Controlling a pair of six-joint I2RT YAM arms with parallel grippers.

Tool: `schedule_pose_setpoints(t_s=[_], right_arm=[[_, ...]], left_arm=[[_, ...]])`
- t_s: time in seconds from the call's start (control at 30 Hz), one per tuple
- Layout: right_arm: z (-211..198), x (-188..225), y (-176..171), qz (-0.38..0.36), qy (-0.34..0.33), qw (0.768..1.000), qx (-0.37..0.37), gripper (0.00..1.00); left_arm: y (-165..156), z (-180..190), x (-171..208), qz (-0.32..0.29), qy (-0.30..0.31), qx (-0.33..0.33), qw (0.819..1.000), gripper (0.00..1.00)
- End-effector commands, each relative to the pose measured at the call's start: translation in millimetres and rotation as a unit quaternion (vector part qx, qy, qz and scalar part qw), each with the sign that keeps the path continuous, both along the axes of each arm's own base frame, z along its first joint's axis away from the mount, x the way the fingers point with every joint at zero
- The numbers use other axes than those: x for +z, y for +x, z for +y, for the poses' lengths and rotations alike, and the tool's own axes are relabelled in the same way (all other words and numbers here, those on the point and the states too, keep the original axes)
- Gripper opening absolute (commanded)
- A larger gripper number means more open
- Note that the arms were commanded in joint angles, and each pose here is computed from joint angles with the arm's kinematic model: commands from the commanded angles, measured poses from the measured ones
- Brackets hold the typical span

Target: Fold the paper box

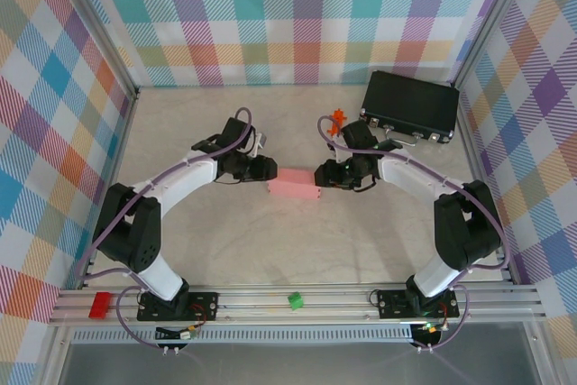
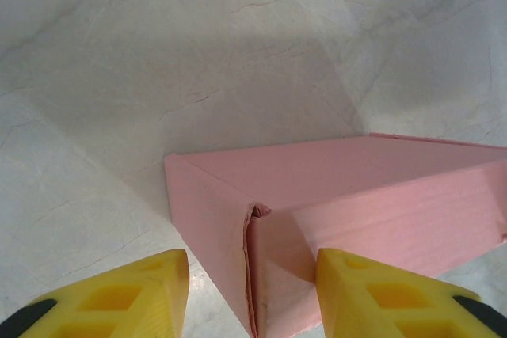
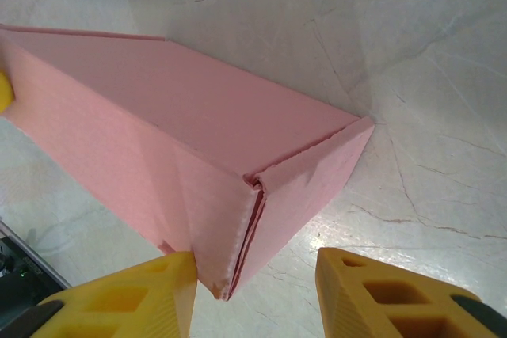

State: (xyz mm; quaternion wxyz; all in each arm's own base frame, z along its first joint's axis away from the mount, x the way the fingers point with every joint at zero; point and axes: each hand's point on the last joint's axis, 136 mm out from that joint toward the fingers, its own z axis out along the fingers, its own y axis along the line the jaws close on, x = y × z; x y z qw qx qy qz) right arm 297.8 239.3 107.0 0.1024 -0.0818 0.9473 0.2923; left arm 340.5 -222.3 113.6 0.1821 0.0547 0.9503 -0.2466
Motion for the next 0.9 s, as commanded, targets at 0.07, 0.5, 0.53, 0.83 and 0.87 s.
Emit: schedule_pose_setpoints(t_s=[0.07, 0.5, 0.53, 0.83, 0.87], right_arm=[[4.9, -11.2, -20.4, 0.006, -0.005, 0.999, 0.036, 0.45], [7.6, -24.5, -31.9, 0.0, -0.022, 0.998, 0.051, 0.44], [7.0, -25.6, -32.4, 0.001, -0.024, 0.998, 0.05, 0.44], [-9.3, -28.5, -26.7, -0.025, -0.064, 0.997, 0.025, 0.44], [-13.6, -28.5, -24.8, -0.032, -0.074, 0.997, 0.016, 0.44]], left_arm=[[-24.7, 6.9, -20.6, 0.027, 0.009, -0.011, 1.0, 0.46], [-37.9, 6.6, -18.5, -0.009, -0.018, -0.032, 0.999, 0.46], [-39.2, 6.4, -18.6, -0.009, -0.02, -0.034, 0.999, 0.46], [-39.6, 12.8, -18.2, -0.022, -0.009, -0.025, 0.999, 0.47], [-38.0, 16.0, -16.8, -0.027, -0.003, -0.019, 0.999, 0.47]])
